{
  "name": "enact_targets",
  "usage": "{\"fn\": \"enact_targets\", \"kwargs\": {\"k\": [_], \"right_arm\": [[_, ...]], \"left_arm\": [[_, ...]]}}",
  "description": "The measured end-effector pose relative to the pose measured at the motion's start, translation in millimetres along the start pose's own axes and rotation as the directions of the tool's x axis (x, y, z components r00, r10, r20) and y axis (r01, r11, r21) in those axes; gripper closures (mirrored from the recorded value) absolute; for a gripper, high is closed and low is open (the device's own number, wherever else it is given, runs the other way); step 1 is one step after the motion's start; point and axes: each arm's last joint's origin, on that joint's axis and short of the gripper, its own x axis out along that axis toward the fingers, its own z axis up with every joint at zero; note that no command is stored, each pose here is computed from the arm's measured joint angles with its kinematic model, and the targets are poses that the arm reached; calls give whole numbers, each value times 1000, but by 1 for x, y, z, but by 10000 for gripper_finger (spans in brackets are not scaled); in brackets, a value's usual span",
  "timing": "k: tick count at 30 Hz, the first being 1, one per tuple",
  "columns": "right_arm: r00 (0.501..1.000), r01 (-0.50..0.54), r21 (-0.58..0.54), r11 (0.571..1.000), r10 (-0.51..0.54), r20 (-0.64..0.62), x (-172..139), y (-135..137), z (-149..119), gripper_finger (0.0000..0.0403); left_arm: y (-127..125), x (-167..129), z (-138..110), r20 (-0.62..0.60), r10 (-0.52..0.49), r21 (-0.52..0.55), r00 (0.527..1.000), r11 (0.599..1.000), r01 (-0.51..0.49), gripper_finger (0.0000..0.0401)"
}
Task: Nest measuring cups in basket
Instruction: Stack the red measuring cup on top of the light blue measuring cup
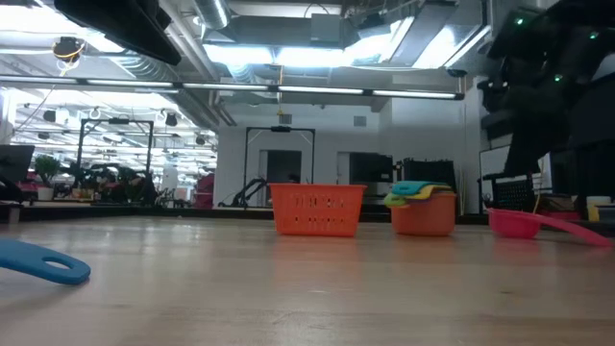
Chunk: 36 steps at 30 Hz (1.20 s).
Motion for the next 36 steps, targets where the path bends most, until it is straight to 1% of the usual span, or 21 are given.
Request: {"fn": "enact_targets", "kwargs": {"k": [3, 12, 18, 27, 36], "right_arm": [[999, 0, -2, 1000, 0, -39, 7, 0, 2, 318], [984, 65, -5, 998, -65, -165, 28, 0, 4, 318], [970, 88, -19, 996, -90, -224, 38, 2, 4, 318], [959, 103, -29, 994, -107, -263, 45, 2, 3, 318], [959, 97, -31, 995, -102, -265, 45, 3, 3, 318]], "left_arm": [[0, 0, 0, 0, 0, 0, 1000, 1000, 0, 322], [0, 0, 0, 0, 0, 1, 1000, 1000, 0, 322], [0, 0, 0, 0, 0, 1, 1000, 1000, 0, 322], [0, 0, 0, 0, 0, 0, 1000, 1000, 0, 322], [0, 0, 0, 0, 0, 1, 1000, 1000, 0, 322]]}}
